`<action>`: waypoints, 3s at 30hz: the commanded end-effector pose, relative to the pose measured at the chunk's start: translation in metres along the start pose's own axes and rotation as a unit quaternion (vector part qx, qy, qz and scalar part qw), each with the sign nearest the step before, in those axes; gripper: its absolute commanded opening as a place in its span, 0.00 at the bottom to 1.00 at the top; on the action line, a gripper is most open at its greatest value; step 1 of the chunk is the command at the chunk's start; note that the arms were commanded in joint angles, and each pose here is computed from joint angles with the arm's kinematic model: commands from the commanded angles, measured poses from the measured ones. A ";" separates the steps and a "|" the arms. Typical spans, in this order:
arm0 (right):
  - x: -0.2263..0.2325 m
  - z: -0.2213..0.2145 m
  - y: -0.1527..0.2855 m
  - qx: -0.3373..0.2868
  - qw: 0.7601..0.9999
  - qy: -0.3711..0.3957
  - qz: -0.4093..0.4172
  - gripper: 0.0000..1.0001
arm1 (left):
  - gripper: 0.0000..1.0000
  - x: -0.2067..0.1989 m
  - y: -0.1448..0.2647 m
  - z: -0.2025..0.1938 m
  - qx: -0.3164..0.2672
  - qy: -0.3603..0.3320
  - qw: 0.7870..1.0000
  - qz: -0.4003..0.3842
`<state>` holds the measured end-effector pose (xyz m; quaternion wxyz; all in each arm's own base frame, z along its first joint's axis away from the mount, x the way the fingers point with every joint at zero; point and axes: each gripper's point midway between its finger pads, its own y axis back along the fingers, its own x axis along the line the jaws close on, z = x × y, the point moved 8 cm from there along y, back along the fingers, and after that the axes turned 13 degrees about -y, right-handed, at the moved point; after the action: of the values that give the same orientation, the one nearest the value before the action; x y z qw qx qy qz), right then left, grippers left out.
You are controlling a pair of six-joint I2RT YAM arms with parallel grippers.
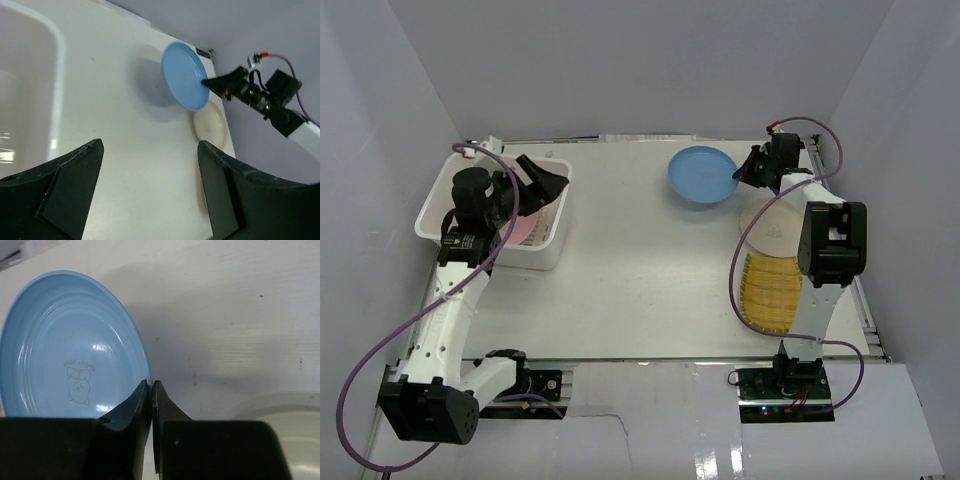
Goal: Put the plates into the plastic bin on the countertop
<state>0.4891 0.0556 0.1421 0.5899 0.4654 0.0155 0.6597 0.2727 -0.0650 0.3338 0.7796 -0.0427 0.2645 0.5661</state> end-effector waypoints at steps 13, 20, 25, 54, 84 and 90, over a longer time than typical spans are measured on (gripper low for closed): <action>0.119 -0.077 0.174 -0.001 0.960 0.065 0.274 0.08 | 0.85 -0.114 -0.053 -0.077 0.134 -0.080 0.977 -0.148; 0.133 -0.096 0.200 0.005 0.952 0.084 0.294 0.08 | 0.49 -0.108 -0.056 -0.081 0.123 -0.085 0.980 -0.132; 0.126 -0.096 0.196 -0.002 0.962 0.079 0.261 0.54 | 0.05 -0.098 -0.051 -0.075 0.103 -0.102 0.986 -0.084; -0.148 -0.038 0.145 -0.210 0.926 -0.152 -0.276 0.79 | 0.60 0.176 -0.008 -0.025 -0.019 0.178 0.934 0.310; 0.076 -0.088 0.182 -0.082 0.972 -0.017 0.220 0.08 | 0.98 -0.084 -0.027 -0.051 0.060 -0.046 0.979 -0.189; 0.118 -0.119 0.192 -0.014 0.954 0.015 0.298 0.08 | 0.93 -0.096 -0.057 -0.093 0.132 -0.075 0.969 -0.194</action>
<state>0.2864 0.1384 0.2231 0.4287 0.4543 -0.1033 0.7740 0.2707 -0.1931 0.2808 0.8790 0.0410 0.2878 0.3780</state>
